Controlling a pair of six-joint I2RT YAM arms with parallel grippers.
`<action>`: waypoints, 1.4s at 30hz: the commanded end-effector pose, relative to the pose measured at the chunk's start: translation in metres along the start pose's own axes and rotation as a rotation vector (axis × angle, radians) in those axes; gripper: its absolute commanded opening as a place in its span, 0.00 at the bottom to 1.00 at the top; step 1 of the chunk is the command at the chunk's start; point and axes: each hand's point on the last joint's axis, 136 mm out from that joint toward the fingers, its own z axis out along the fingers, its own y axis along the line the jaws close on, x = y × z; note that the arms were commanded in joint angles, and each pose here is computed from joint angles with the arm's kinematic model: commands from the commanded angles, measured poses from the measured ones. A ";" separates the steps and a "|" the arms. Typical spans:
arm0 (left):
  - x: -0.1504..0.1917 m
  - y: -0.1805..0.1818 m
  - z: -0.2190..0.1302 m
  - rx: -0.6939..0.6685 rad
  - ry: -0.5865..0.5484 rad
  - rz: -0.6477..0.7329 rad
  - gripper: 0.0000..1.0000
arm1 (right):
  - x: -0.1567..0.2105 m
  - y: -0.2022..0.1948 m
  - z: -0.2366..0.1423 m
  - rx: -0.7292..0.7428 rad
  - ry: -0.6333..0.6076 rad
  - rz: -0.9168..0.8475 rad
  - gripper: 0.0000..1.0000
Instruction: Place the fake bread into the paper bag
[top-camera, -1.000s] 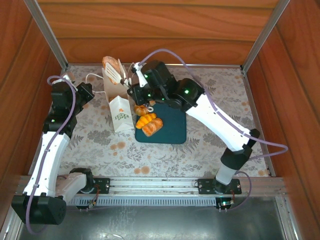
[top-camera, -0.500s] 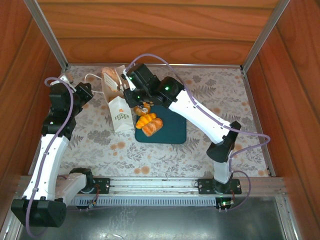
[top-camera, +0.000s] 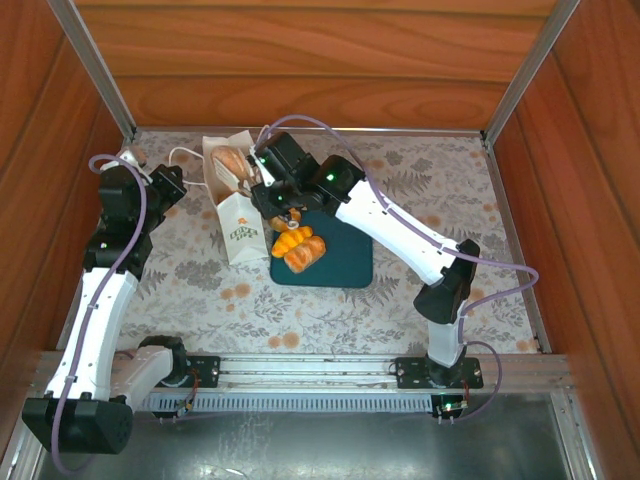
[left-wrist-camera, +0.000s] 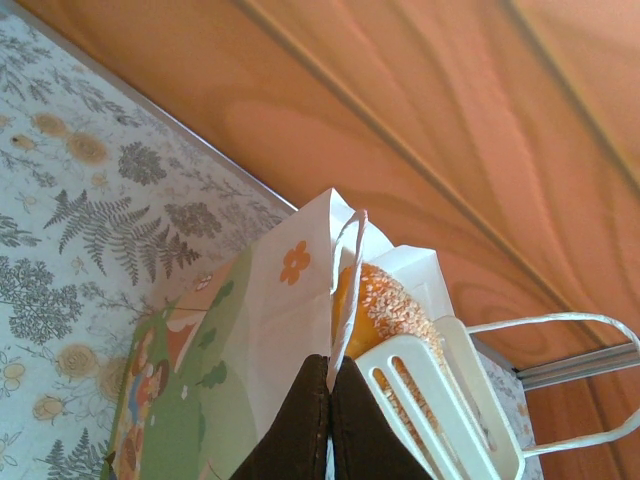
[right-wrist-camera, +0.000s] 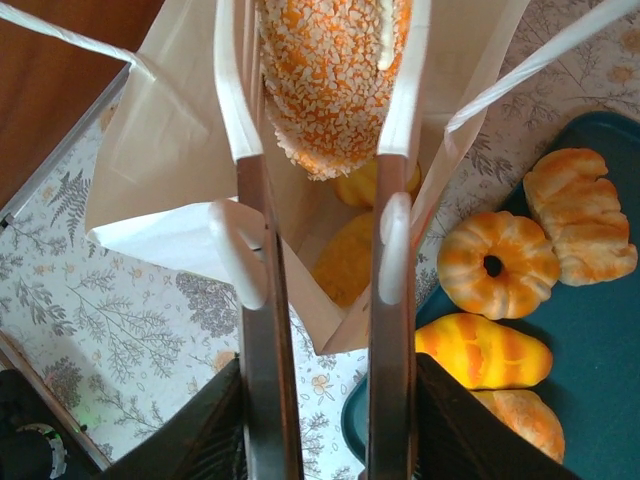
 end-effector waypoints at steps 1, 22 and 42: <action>-0.007 0.000 0.000 -0.004 -0.025 -0.014 0.00 | -0.015 0.001 -0.014 -0.023 -0.068 -0.003 0.46; -0.002 0.003 0.003 -0.005 -0.004 -0.020 0.00 | -0.040 0.010 -0.057 -0.079 -0.166 0.050 0.51; -0.002 0.001 0.003 0.003 -0.001 -0.018 0.00 | -0.068 -0.040 -0.173 0.005 -0.414 0.193 0.48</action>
